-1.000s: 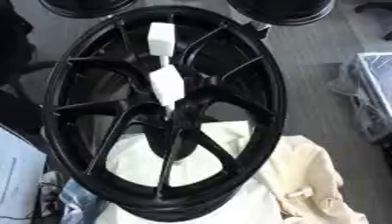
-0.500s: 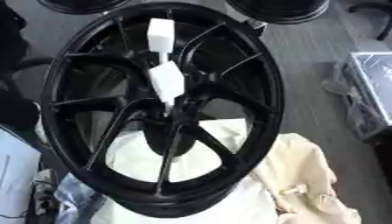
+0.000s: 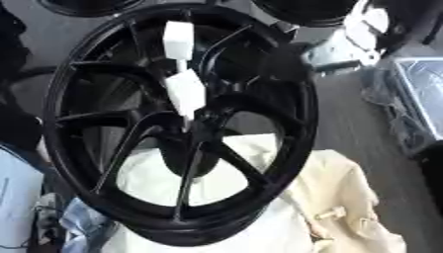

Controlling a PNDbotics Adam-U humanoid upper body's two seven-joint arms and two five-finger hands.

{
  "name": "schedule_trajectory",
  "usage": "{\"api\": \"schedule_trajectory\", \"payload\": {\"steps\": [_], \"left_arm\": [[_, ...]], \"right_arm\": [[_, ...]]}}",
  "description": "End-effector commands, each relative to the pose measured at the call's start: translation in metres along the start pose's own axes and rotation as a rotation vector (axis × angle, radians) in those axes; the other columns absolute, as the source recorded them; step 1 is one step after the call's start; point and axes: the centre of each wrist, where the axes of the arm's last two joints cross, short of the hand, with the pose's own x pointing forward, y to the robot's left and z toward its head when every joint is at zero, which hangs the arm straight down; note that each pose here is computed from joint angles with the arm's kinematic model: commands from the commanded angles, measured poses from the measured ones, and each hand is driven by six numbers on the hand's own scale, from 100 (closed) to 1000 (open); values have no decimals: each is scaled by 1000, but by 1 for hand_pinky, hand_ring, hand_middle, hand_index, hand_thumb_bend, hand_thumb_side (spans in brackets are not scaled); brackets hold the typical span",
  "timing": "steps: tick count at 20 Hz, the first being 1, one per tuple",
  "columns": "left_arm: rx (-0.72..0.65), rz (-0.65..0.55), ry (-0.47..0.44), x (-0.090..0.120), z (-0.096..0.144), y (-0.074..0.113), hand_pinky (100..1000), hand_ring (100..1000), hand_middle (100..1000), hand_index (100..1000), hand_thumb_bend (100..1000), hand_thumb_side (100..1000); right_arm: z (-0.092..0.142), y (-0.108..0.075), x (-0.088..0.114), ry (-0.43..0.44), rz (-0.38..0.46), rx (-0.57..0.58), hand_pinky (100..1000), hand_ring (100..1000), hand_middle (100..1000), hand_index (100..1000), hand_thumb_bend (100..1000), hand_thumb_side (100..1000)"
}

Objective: Pull the pin out of the wheel hub.

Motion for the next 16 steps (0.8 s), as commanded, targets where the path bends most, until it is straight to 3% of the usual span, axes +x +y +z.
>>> {"api": "schedule_trajectory", "payload": {"steps": [1,16], "left_arm": [[-13,-10,-21,5,-3,2,751,740,705,730,189,880],[-11,1,-11,3,-1,0,752,742,707,730,191,883]], "right_arm": [[-6,-5,0,19,22,28,896,821,774,860,315,459],[-35,-4,21,83,-44,16,876,798,755,862,399,420]]}}
